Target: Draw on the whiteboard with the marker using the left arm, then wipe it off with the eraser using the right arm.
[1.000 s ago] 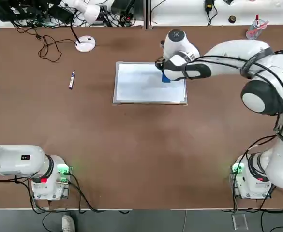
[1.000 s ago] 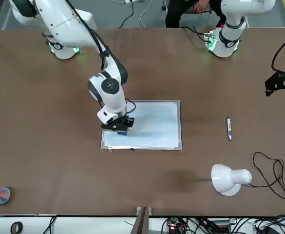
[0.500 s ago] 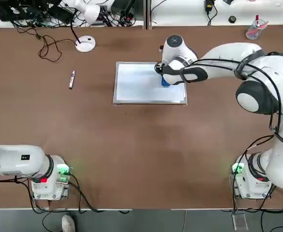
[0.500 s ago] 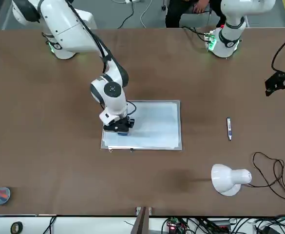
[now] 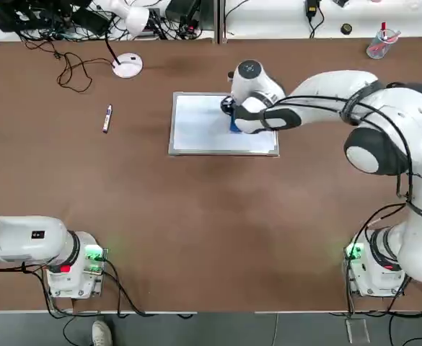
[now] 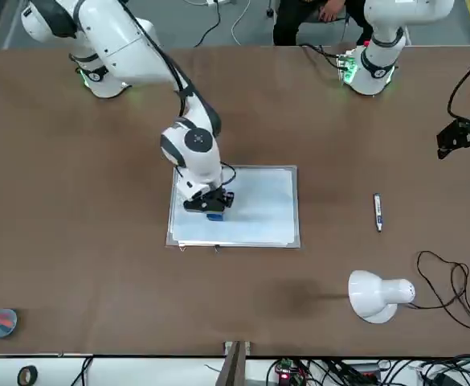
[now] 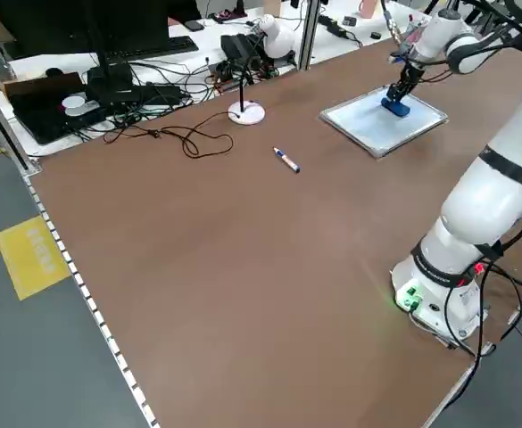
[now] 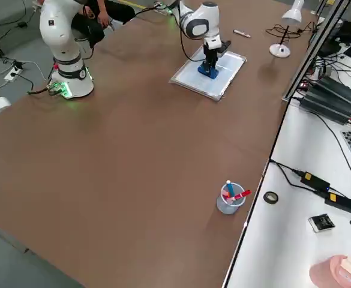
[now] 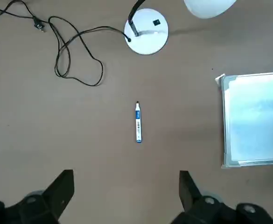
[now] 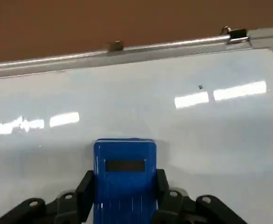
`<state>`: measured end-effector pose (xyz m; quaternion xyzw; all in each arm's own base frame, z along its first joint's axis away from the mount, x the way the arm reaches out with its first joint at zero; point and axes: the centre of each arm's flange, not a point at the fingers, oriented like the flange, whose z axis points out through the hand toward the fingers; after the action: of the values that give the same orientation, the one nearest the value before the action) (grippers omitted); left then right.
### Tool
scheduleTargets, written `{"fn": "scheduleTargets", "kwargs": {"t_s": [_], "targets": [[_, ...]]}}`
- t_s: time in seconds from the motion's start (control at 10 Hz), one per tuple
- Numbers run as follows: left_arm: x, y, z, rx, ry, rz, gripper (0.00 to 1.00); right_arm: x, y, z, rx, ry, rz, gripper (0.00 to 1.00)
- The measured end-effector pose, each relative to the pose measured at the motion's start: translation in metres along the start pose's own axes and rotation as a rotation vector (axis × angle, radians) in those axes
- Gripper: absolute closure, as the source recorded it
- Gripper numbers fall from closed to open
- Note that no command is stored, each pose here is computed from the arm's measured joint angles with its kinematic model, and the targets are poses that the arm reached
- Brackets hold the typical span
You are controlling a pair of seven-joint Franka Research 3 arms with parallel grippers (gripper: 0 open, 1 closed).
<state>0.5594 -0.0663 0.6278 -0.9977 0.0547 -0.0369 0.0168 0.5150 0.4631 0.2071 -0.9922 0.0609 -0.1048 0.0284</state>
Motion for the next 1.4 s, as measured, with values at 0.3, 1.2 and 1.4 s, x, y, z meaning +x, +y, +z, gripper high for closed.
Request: {"fn": "scheduleTargets", "kwargs": {"t_s": [0.3,1.2,1.4], "targets": [[0.0,0.0,0.0,0.0,-0.001,0.0,0.0,-0.02,-0.029,-0.002,0.025,0.009,0.017,0.44],[0.0,0.0,0.001,0.0,-0.003,0.0,0.0,-0.049,-0.066,-0.005,0.055,0.018,0.08,0.44],[0.0,0.0,0.002,0.0,-0.003,0.0,0.0,-0.035,-0.058,-0.008,0.021,0.008,0.092,0.44]]}}
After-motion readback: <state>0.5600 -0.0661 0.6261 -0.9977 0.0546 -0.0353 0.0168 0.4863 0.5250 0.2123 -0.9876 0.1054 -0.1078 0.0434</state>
